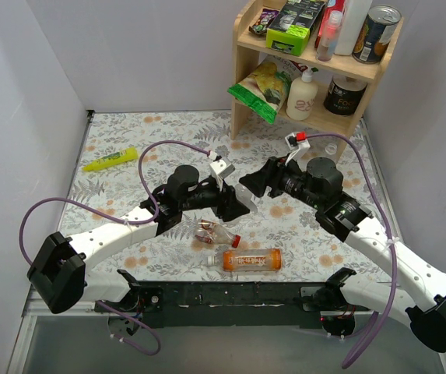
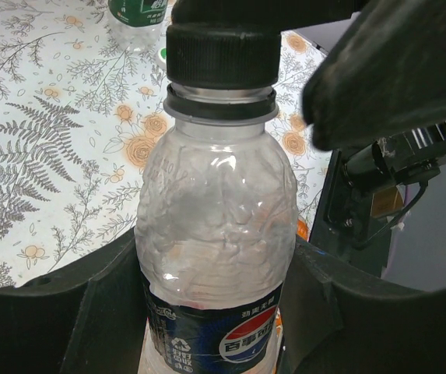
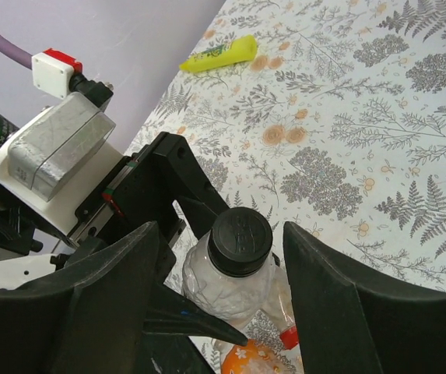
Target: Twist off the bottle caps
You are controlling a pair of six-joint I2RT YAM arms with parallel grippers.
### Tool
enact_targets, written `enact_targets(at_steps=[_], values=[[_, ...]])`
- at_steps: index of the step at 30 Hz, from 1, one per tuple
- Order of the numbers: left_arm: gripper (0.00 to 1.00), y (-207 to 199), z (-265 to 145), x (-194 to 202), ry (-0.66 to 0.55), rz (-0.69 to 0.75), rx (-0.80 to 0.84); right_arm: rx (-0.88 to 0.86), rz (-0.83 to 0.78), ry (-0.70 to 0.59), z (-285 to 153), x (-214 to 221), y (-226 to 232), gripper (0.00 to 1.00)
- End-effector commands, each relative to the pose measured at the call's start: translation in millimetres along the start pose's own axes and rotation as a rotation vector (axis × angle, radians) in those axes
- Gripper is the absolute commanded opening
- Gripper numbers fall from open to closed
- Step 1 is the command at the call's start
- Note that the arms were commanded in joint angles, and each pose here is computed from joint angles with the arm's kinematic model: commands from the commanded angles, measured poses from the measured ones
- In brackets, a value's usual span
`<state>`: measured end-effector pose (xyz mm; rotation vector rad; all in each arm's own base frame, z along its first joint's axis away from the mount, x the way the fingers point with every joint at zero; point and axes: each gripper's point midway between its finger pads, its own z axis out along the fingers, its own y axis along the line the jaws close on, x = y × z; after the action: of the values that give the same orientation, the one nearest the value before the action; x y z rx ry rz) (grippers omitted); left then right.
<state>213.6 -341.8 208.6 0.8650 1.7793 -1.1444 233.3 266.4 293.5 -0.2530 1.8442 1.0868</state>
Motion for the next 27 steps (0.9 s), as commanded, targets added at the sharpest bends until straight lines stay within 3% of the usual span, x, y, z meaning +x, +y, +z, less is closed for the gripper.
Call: enact_targets(at_steps=[1, 6, 19, 27], values=[[0.04, -9, -6, -28, -0.063, 0.059, 0.001, -0.037, -0.005, -0.069, 0, -26, 18, 0.71], [0.04, -10, -6, -27, -0.060, 0.066, 0.000, -0.030, -0.002, -0.068, 2, -24, 15, 0.66], [0.04, -21, -8, -32, -0.072, 0.085, 0.045, -0.060, -0.017, -0.039, 3, -10, 14, 0.15], [0.03, -45, -19, -36, -0.087, 0.079, 0.214, -0.249, -0.177, 0.028, -4, 4, 36, 0.02]])
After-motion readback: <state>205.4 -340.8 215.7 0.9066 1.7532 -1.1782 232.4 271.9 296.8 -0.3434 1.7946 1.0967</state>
